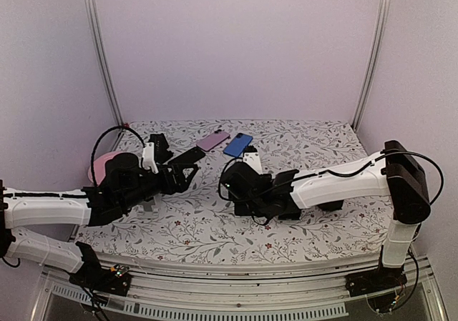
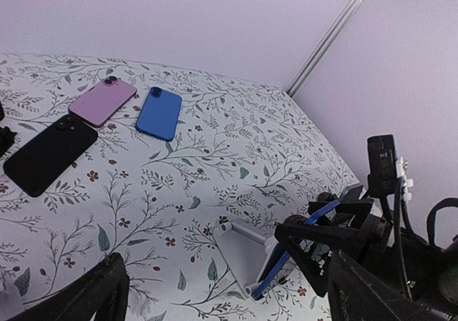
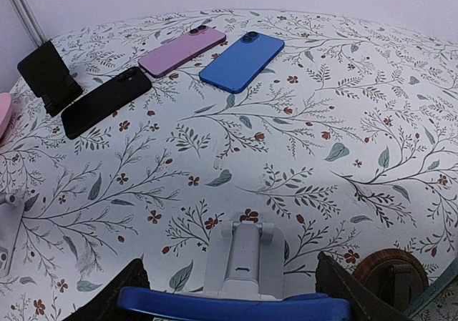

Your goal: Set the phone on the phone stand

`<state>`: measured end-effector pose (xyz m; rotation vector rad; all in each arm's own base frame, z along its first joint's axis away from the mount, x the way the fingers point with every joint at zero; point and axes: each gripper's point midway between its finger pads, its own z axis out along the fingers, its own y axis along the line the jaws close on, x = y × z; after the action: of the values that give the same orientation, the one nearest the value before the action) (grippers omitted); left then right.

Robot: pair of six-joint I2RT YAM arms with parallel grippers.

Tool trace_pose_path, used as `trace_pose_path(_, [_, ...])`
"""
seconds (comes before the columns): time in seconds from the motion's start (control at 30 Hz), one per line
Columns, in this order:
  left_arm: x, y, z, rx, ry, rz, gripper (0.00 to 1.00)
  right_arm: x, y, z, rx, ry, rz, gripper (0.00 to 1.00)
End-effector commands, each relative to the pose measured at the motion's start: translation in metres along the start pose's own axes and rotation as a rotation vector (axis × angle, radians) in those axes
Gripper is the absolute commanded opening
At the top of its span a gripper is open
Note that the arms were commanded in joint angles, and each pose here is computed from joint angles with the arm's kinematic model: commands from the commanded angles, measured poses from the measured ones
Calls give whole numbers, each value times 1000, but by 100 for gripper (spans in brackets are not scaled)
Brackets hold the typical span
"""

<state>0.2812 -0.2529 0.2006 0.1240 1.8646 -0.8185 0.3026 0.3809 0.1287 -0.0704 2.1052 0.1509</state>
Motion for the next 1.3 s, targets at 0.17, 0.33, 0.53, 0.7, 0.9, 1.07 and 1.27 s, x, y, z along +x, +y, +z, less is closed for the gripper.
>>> trace_pose_path(0.17, [1, 5, 1, -1, -3, -7, 97, 2, -4, 2, 29, -11, 11, 38])
trace_pose_path(0.33, [2, 4, 2, 5, -1, -8, 96, 3, -3, 1, 27, -4, 6, 43])
trace_pose_path(0.53, [3, 3, 2, 14, 3, -10, 96, 3, -1, 1, 28, 14, 6, 64])
trace_pose_path(0.7, [3, 2, 2, 18, 6, -11, 97, 3, -2, 1, 33, 23, 12, 77])
trace_pose_path(0.9, [3, 0, 2, 27, 7, -10, 97, 0, 0, -2, 29, 29, 13, 95])
trace_pose_path(1.07, [3, 0, 2, 28, 6, -7, 97, -1, 3, -4, 15, 35, 14, 99])
trace_pose_path(1.27, [3, -1, 2, 33, 10, -5, 97, -11, 6, -11, -12, 31, 29, 99])
